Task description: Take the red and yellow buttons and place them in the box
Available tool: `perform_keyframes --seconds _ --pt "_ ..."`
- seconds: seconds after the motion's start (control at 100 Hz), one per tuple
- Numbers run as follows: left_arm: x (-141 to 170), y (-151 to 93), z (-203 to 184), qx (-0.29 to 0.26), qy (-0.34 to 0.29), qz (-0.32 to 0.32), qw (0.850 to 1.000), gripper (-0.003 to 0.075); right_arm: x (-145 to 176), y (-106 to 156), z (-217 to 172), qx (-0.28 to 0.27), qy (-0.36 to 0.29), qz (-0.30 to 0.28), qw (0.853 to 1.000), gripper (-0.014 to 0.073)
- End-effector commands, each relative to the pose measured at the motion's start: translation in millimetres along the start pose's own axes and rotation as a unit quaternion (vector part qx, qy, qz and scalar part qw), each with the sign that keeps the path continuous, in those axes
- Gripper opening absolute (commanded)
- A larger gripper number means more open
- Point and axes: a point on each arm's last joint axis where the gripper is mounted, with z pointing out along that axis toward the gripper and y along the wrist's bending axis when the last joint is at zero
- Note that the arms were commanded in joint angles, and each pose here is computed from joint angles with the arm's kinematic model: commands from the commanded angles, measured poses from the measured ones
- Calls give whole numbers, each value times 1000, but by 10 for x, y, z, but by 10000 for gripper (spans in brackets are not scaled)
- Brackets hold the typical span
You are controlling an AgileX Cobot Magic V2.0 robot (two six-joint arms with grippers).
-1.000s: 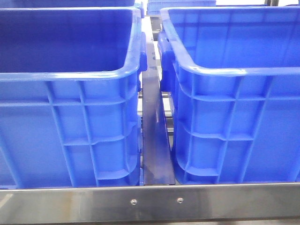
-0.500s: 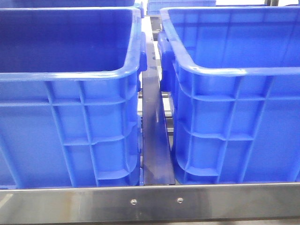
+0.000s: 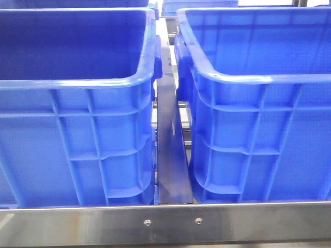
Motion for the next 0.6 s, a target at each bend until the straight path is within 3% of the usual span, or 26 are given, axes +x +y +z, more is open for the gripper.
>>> perform_keyframes --seconds 0.0,0.08,0.29,0.59 --pt "-145 9 -186 5 -60 -1 998 -19 -196 109 112 -72 -14 3 997 615" --pt "-145 9 -186 5 -60 -1 998 -19 -266 105 222 -99 8 5 995 615" --pt "-145 9 -186 5 -60 -1 998 -19 -353 -8 468 -110 52 16 992 615" --pt "-145 8 -186 6 -60 -2 998 -19 -243 -12 738 -119 90 23 989 613"
